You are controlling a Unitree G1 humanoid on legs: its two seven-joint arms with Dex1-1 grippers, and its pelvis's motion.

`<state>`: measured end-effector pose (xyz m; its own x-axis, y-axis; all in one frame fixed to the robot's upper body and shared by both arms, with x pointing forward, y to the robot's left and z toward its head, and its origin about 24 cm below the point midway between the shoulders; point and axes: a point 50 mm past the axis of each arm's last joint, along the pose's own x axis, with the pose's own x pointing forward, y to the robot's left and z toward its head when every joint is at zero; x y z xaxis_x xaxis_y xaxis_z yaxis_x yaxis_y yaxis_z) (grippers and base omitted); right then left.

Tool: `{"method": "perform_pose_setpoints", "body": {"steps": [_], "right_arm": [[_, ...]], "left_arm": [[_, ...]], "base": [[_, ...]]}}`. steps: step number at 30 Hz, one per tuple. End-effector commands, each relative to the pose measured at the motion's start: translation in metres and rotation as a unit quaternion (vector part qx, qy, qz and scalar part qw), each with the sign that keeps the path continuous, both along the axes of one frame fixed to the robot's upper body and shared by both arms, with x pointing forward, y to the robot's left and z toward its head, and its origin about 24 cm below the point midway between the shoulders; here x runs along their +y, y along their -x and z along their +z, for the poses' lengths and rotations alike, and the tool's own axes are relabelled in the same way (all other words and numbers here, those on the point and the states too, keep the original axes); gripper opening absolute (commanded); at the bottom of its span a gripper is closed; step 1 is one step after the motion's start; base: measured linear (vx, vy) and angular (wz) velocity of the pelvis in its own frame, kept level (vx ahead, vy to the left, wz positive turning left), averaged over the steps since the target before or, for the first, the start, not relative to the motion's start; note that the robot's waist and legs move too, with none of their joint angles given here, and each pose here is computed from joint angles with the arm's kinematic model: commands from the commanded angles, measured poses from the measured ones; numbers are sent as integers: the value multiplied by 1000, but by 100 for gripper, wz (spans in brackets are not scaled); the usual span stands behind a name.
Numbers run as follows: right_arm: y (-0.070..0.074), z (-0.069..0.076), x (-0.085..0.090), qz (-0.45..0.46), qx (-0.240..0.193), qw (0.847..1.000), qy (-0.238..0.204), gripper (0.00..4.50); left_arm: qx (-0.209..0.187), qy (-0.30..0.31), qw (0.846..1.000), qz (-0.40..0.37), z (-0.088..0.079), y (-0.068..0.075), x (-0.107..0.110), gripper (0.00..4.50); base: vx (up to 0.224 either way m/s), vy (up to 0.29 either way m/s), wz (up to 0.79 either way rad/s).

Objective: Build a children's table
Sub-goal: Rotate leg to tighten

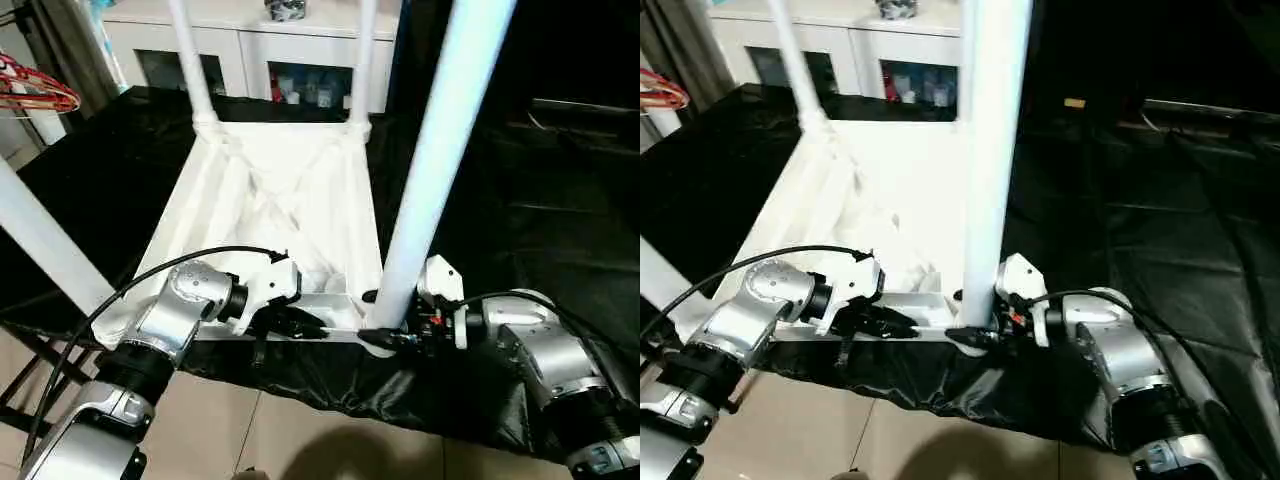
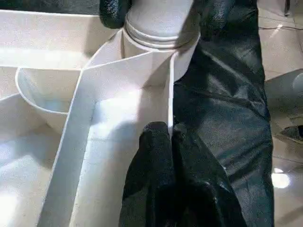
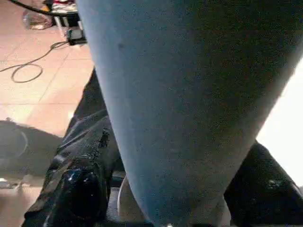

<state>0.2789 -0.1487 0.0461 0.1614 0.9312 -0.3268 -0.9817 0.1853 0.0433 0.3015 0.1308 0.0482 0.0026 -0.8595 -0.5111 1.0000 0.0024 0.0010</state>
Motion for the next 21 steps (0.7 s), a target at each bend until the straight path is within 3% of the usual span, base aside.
{"method": "perform_pose_setpoints", "body": {"steps": [1,9,15,21], "right_arm": [[12,-16,7,49,47,998,12,268],[11,-17,10,60,54,997,10,208],[14,-18,15,60,56,997,5,199],[16,-21,23,16,45,999,-25,198]], "left_arm": [[-32,17,999,1,19,-10,-1,0],[-22,13,1000,-9,18,-8,3,0],[-19,13,1000,-1,17,-9,6,0],[-41,34,997,61,14,-15,-6,0]], "base": [[0,0,0],[0,0,0],[0,0,0],[0,0,0]]}}
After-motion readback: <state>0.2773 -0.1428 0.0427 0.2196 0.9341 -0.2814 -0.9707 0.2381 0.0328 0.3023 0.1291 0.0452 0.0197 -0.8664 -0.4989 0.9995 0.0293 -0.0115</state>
